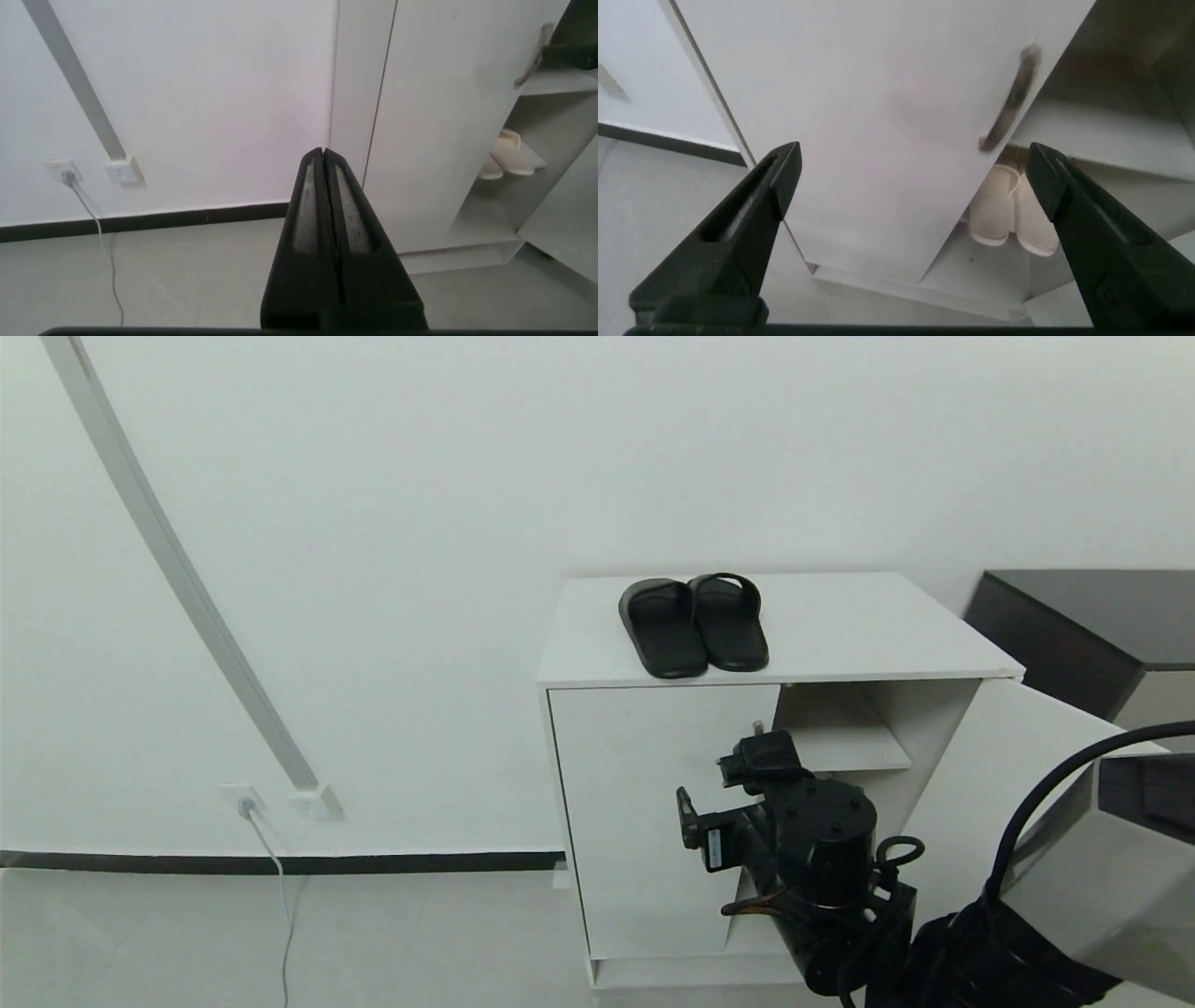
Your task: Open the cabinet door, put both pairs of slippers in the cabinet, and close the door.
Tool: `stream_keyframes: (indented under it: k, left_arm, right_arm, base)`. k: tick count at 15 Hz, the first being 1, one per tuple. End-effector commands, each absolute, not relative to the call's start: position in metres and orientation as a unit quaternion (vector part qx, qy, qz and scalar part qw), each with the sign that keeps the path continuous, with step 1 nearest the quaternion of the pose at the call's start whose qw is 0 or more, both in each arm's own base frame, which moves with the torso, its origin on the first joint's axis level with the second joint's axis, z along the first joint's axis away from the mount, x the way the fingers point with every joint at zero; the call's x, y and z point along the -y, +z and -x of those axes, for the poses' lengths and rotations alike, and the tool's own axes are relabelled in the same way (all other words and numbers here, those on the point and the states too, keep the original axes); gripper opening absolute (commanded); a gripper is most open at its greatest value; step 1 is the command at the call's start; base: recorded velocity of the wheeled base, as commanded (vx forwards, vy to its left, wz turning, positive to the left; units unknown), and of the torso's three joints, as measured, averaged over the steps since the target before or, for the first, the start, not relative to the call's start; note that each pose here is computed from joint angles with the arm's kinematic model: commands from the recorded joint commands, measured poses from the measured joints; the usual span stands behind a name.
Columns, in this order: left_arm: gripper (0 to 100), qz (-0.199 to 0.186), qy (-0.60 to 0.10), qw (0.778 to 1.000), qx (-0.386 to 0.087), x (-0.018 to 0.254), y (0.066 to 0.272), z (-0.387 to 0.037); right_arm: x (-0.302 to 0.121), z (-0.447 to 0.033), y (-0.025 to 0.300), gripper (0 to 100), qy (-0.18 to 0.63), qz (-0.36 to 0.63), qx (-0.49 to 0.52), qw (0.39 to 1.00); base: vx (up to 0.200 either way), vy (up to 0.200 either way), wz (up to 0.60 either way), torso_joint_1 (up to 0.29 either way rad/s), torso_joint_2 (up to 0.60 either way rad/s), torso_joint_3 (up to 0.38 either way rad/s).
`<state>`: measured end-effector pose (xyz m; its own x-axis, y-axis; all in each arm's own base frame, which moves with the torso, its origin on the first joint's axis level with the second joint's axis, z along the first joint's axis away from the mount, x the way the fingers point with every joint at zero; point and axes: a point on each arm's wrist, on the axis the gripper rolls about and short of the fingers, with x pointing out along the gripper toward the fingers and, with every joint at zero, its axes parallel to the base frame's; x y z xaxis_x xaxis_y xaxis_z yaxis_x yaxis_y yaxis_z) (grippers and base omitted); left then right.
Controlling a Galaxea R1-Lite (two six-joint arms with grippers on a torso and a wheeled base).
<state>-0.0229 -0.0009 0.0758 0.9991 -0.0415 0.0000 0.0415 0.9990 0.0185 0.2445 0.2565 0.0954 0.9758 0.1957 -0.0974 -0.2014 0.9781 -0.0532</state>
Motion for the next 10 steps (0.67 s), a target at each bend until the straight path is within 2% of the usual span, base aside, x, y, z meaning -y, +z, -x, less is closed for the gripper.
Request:
stream_keyframes:
  k: [1,7,10]
  left_arm:
    - [0,-0.009,-0.021,1.0,0.0,0.0009,0.0757,0.0229]
    - [0,-0.009,-0.021,1.0,0.0,0.0009,0.0757,0.0229]
    - [0,-0.01,-0.021,1.0,0.0,0.0009,0.0757,0.0229]
  right_arm:
    - [-0.257,-0.2446,0.0941,100,0.1,0.033,-0.047,0.993]
    - [-0.2566,-0.2455,0.094,100,0.104,0.03,-0.046,0.993]
    - [-0.2562,-0.247,0.0908,100,0.107,0.034,-0.051,0.992]
  base:
    - [0.0,0.0,0.0,0.232,-0.56,-0.32]
    - [0.0,0.0,0.0,0.251,-0.58,-0.33]
    - [0.0,0.0,0.0,0.189,-0.44,-0.246]
